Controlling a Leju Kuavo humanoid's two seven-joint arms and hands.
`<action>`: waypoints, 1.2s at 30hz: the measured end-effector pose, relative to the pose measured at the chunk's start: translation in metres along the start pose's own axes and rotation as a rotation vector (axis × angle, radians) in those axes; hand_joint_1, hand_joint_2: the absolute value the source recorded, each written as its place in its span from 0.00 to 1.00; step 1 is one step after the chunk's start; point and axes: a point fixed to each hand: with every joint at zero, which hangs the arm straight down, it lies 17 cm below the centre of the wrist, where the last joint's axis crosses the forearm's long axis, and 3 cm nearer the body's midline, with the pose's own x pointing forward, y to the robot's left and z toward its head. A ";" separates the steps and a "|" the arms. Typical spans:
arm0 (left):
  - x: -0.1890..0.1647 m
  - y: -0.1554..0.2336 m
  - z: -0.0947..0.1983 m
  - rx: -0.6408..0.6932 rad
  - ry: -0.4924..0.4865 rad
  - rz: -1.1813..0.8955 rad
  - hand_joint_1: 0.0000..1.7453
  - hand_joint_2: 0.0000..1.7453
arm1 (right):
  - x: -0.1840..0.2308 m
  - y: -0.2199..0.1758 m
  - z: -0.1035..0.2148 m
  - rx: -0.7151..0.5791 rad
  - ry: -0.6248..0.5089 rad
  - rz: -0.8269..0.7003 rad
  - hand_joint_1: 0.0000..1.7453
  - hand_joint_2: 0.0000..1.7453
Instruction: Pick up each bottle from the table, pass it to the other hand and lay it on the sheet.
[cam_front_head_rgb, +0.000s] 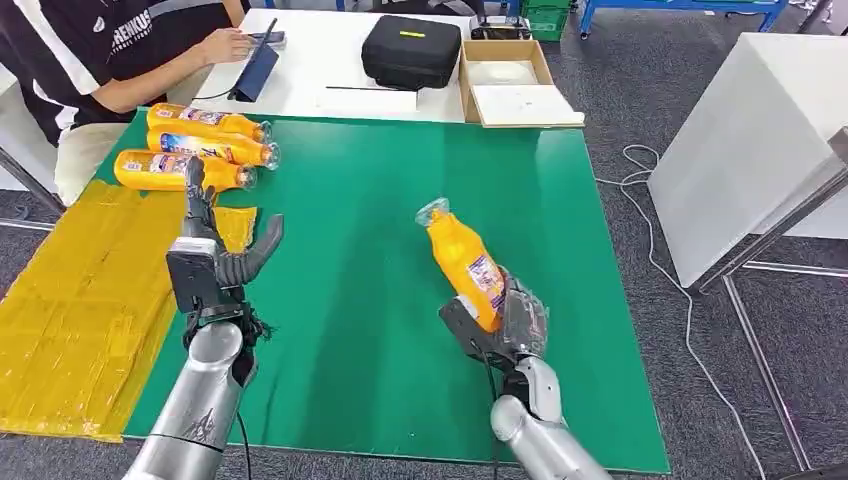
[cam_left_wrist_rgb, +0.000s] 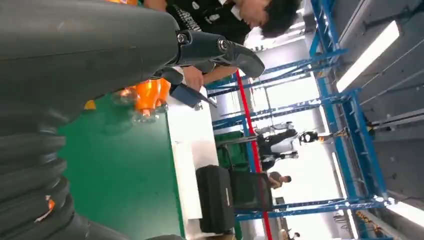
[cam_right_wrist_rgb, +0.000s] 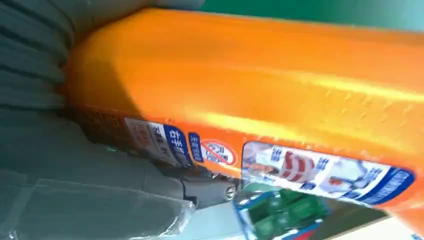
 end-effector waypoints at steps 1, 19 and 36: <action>0.001 0.001 0.000 0.003 -0.002 0.001 0.00 1.00 | -0.003 -0.002 0.001 -0.006 0.010 -0.008 1.00 1.00; -0.004 -0.064 0.031 -0.236 0.232 0.437 0.00 1.00 | 0.037 -0.107 0.025 -0.406 -0.228 -0.264 1.00 1.00; 0.035 -0.191 0.147 -0.847 0.297 0.453 0.00 1.00 | 0.118 -0.117 0.038 -0.453 -0.455 -0.427 1.00 1.00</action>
